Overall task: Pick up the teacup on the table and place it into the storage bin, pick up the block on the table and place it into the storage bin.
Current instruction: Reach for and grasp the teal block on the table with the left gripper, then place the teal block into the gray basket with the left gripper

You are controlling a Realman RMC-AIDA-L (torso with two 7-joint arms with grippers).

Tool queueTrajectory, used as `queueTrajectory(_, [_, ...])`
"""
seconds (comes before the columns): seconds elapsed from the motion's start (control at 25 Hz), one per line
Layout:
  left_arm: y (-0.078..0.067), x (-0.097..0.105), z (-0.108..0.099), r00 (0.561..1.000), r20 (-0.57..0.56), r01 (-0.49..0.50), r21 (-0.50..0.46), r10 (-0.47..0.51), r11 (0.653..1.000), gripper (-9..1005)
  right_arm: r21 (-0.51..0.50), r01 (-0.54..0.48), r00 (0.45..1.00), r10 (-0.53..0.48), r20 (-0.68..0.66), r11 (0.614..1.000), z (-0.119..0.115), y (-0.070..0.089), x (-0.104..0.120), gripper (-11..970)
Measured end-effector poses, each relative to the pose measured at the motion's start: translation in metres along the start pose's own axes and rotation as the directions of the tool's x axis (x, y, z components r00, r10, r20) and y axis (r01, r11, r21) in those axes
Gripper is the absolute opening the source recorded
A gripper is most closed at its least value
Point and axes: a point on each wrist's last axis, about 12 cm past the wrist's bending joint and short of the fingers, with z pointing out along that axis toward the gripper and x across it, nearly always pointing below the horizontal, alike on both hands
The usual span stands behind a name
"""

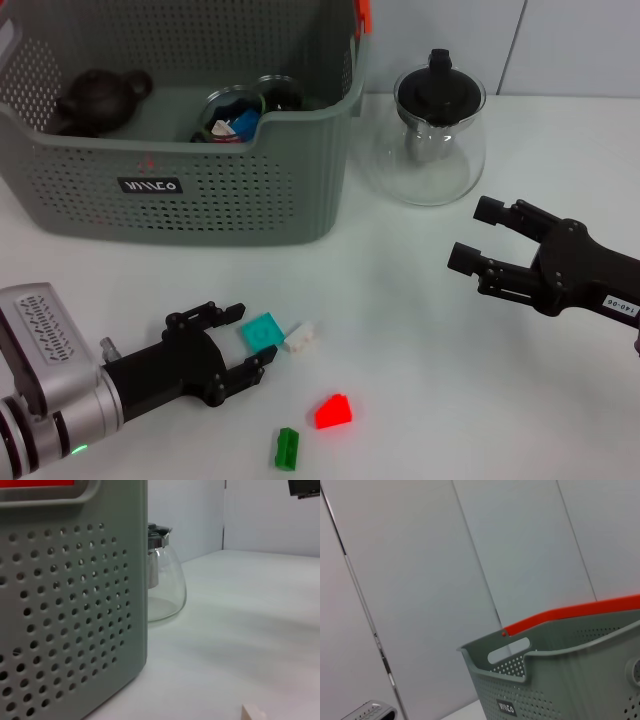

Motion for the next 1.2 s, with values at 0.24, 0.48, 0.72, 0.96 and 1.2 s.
queueTrajectory(0.24, [0.0,0.0,0.0,1.0,0.0,0.0,0.002,0.0,1.0,637,-0.002,0.0,1.0,0.0,0.001,1.0,0.0,0.0,0.0,945])
queueTrajectory(0.48, [-0.001,0.001,0.001,1.0,-0.001,0.0,0.0,0.0,1.0,628,-0.003,0.0,1.0,0.0,0.001,1.0,0.0,0.0,0.0,945])
queueTrajectory(0.72, [-0.002,0.0,0.002,1.0,0.002,0.001,0.002,-0.001,1.0,585,-0.003,0.001,1.0,-0.001,0.0,1.0,0.0,0.0,-0.001,945])
queueTrajectory(0.96, [0.001,-0.005,-0.004,0.999,0.051,0.005,0.007,-0.006,1.0,413,-0.004,0.002,1.0,-0.002,0.0,1.0,0.0,0.0,-0.001,945])
queueTrajectory(1.2, [0.021,-0.036,-0.044,0.963,0.225,0.13,0.096,-0.149,0.987,421,0.003,0.002,1.0,-0.002,0.005,1.0,-0.002,-0.001,-0.002,945])
